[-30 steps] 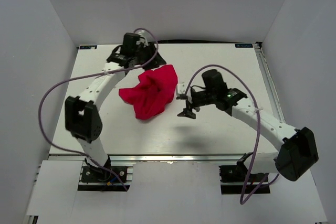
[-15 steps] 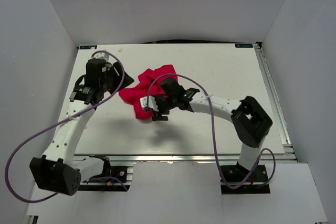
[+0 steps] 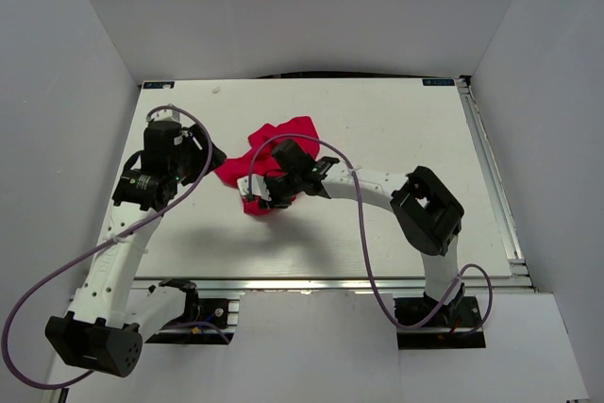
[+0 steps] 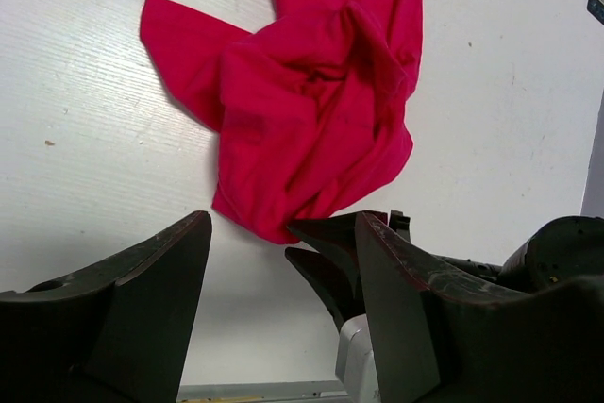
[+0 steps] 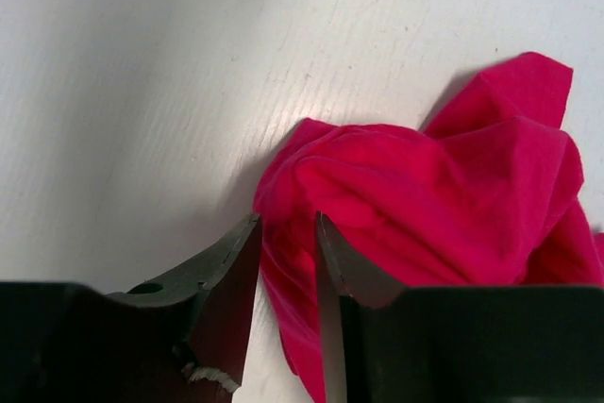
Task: Fold and stack the t-shirts
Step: Flatten out the tshirt
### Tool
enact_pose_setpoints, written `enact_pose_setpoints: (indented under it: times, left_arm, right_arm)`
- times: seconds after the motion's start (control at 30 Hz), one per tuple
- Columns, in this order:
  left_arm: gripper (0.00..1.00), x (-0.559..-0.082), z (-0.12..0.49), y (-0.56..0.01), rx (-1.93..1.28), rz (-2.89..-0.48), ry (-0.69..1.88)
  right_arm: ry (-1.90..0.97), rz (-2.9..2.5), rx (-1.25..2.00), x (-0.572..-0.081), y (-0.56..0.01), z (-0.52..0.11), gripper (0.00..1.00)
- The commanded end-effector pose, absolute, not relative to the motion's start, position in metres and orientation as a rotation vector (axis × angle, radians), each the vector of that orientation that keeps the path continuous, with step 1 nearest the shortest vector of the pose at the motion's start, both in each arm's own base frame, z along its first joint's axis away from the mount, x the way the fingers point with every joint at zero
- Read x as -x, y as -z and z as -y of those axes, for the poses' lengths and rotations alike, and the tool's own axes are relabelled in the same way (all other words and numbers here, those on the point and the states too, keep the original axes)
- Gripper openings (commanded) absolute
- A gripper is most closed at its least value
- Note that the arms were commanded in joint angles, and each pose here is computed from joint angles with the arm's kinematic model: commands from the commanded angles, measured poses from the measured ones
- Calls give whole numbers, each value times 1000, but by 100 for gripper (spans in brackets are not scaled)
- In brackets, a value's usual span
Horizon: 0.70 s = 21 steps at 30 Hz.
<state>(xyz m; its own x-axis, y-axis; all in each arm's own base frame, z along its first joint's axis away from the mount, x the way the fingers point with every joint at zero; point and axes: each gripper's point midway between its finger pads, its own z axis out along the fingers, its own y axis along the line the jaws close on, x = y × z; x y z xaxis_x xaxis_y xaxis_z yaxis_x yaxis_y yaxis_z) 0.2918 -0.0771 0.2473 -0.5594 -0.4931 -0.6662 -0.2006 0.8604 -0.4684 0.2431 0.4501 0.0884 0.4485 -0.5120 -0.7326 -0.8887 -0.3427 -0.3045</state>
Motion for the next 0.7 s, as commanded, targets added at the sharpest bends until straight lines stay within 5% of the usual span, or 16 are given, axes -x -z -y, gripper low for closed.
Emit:
enact_pose_setpoints:
  times: [0.0, 0.13, 0.3, 0.53, 0.67]
  left_arm:
    - [73, -292, 74, -250, 521, -2162, 420]
    - [73, -294, 77, -248, 516, -2172, 435]
    - [74, -295, 79, -252, 509, -2163, 449]
    - [73, -290, 78, -251, 523, -2154, 459]
    - [73, -290, 80, -246, 529, -2158, 471]
  right_arm:
    - [-717, -1143, 2033, -230, -95, -443, 39]
    - [-679, -1187, 2009, -234, -89, -439, 49]
    - [-625, -1240, 1988, -251, -77, -448, 44]
    - [-664, -1195, 1910, -249, -116, -444, 1]
    - [-708, -1239, 1758, -267, -169, -415, 0]
